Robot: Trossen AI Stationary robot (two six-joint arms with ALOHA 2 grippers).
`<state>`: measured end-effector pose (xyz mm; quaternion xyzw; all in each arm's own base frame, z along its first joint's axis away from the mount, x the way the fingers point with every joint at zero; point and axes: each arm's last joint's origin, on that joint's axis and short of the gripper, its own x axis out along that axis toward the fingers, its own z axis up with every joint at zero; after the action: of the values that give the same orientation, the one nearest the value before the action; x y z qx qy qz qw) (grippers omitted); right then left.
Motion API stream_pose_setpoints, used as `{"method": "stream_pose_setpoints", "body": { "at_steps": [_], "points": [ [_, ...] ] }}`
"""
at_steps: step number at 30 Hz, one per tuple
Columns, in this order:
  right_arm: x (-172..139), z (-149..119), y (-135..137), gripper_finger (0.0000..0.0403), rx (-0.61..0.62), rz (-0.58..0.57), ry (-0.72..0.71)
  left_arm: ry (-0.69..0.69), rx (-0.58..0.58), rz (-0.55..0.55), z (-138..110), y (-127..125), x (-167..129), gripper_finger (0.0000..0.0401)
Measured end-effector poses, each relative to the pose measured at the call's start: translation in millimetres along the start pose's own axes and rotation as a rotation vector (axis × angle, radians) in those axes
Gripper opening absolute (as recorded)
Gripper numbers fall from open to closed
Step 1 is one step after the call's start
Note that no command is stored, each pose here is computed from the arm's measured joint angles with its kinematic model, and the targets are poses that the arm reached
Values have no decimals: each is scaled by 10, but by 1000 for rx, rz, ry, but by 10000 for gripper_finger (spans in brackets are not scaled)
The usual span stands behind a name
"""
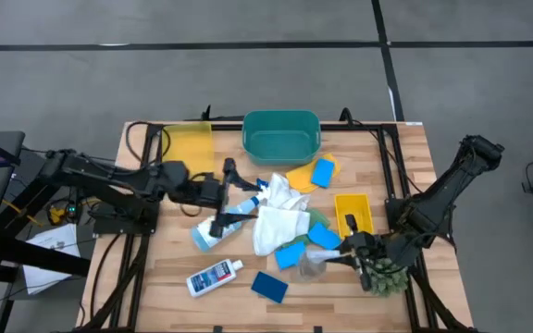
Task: Pick & Place Kitchen Items
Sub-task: Put the transparent spray bottle into the left yellow bin
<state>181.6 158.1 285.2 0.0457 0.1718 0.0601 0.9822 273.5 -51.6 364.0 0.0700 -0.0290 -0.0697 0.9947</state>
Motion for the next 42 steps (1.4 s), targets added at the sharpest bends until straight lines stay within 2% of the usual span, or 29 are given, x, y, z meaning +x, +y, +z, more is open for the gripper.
{"method": "stream_pose_setpoints", "body": {
  "at_steps": [4,8,24,37,42],
  "points": [
    [25,92,-83,32,-23,-34,32,93,-27,-14,-1,-16,218,290],
    [50,153,-133,30,-29,-27,36,131,-25,-35,-60,-84,414,290],
    [91,178,-205,30,-30,-17,49,173,-63,-55,-403,-246,1044,290],
    [99,175,-232,31,-32,-33,56,178,-89,-116,-511,-432,1255,290],
    [121,189,-277,31,-23,-54,53,179,-97,-75,-510,-421,1256,290]
  ]
}}
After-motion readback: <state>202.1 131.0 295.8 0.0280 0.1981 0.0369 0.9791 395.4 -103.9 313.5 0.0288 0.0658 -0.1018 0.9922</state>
